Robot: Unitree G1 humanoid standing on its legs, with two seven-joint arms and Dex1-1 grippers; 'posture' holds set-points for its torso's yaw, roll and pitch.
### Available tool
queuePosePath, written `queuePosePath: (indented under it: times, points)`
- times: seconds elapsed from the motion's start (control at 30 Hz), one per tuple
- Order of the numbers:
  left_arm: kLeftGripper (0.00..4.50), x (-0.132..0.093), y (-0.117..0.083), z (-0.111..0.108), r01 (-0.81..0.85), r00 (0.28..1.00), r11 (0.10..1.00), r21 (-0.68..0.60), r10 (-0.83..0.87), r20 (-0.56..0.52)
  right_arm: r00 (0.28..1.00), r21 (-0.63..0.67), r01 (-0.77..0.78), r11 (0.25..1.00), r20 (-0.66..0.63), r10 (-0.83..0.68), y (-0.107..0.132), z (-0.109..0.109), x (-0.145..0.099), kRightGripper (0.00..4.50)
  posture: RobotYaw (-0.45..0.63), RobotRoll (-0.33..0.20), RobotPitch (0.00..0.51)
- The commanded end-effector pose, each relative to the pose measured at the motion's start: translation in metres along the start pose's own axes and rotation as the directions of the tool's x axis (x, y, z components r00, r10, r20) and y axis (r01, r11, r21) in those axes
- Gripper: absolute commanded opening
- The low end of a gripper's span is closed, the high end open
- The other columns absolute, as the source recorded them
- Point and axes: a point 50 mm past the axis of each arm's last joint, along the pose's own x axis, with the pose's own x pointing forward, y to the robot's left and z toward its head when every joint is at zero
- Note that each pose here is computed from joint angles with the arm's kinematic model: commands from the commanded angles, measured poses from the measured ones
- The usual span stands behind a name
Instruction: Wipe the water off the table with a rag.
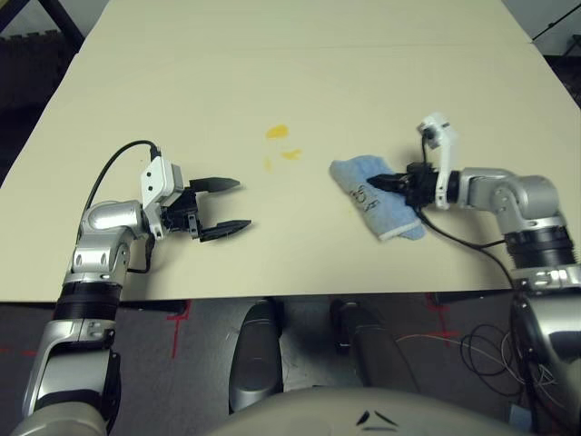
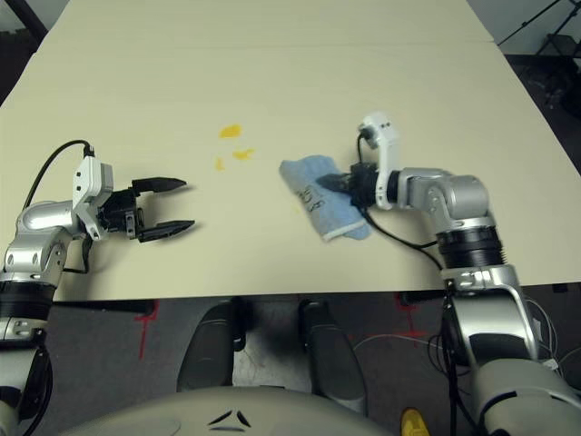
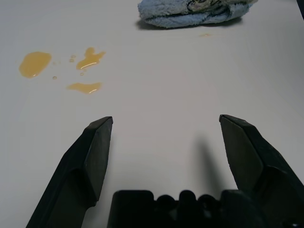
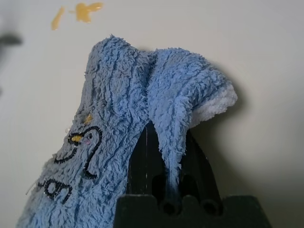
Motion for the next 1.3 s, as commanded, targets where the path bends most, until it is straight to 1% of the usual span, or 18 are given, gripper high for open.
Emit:
queuePosePath:
  times: [0.03, 0.1, 0.2, 0.3, 0.37, 0.47, 0.57, 0.67, 0.73, 0.8, 0.87, 1.03, 1.17, 1.2, 1.3]
  points:
    - [4.5, -0.001, 0.0, -0.003, 0.011, 1.0, 1.0, 0.005, -0.011, -0.024, 0.98, 0.025, 0.193, 0.981, -0.058, -0.191, -0.032, -0.014, -0.035, 0.01, 0.17, 0.0, 0.237]
    - [4.5, -0.001, 0.001, -0.004, 0.009, 1.0, 1.0, 0.004, -0.009, -0.025, 0.98, 0.04, 0.198, 0.979, -0.015, -0.197, -0.033, -0.007, -0.04, 0.01, 0.16, 0.0, 0.236]
    - [4.5, 0.0, 0.002, -0.005, 0.006, 1.0, 1.0, 0.005, -0.006, -0.025, 0.982, 0.055, 0.169, 0.984, 0.075, -0.173, -0.028, 0.007, -0.034, 0.01, 0.16, 0.0, 0.236]
    - [4.5, 0.0, 0.005, -0.005, 0.001, 1.0, 1.0, 0.011, -0.001, -0.027, 0.967, 0.069, 0.092, 0.993, 0.23, -0.105, -0.012, 0.034, -0.016, 0.01, 0.15, 0.0, 0.233]
    - [4.5, 0.0, 0.007, -0.004, -0.001, 1.0, 1.0, 0.014, 0.002, -0.028, 0.951, 0.076, 0.053, 0.996, 0.3, -0.074, -0.003, 0.048, -0.006, 0.01, 0.15, 0.0, 0.231]
    - [4.5, -0.001, 0.01, -0.003, -0.006, 0.999, 1.0, 0.022, 0.007, -0.032, 0.896, 0.075, -0.046, 0.996, 0.443, 0.008, 0.021, 0.083, 0.017, 0.01, 0.16, 0.0, 0.228]
    - [4.5, -0.003, 0.011, -0.003, -0.012, 0.999, 1.0, 0.026, 0.012, -0.035, 0.853, 0.076, -0.102, 0.992, 0.52, 0.048, 0.04, 0.109, 0.035, 0.01, 0.16, 0.0, 0.226]
    - [4.5, -0.006, 0.012, -0.003, -0.02, 0.999, 0.999, 0.03, 0.021, -0.043, 0.835, 0.075, -0.141, 0.987, 0.545, 0.077, 0.055, 0.124, 0.054, 0.01, 0.17, 0.0, 0.225]
    - [4.5, -0.008, 0.013, -0.003, -0.03, 0.998, 0.999, 0.033, 0.032, -0.049, 0.838, 0.078, -0.147, 0.986, 0.539, 0.082, 0.062, 0.127, 0.07, 0.01, 0.18, 0.0, 0.225]
    - [4.5, -0.01, 0.014, -0.003, -0.038, 0.998, 0.999, 0.035, 0.04, -0.052, 0.844, 0.086, -0.142, 0.986, 0.532, 0.075, 0.065, 0.128, 0.08, 0.01, 0.18, 0.0, 0.225]
    - [4.5, -0.012, 0.015, -0.002, -0.052, 0.997, 0.998, 0.04, 0.055, -0.054, 0.862, 0.103, -0.12, 0.987, 0.504, 0.053, 0.066, 0.125, 0.093, 0.01, 0.18, 0.0, 0.225]
    - [4.5, -0.018, 0.022, -0.001, -0.105, 0.991, 0.991, 0.085, 0.112, -0.078, 0.922, 0.11, -0.058, 0.992, 0.387, 0.011, 0.069, 0.104, 0.123, 0.01, 0.18, 0.0, 0.225]
    - [4.5, -0.019, 0.027, 0.0, -0.141, 0.986, 0.985, 0.1, 0.149, -0.07, 0.953, 0.093, -0.014, 0.996, 0.302, -0.015, 0.072, 0.088, 0.138, 0.01, 0.18, 0.0, 0.225]
    - [4.5, -0.02, 0.027, 0.0, -0.142, 0.986, 0.985, 0.102, 0.15, -0.07, 0.958, 0.091, -0.005, 0.996, 0.284, -0.021, 0.073, 0.084, 0.141, 0.01, 0.24, 0.0, 0.226]
    - [4.5, -0.022, 0.027, 0.0, -0.144, 0.986, 0.984, 0.103, 0.152, -0.071, 0.971, 0.07, 0.006, 0.998, 0.237, -0.022, 0.079, 0.075, 0.15, 0.01, 0.24, 0.0, 0.226]
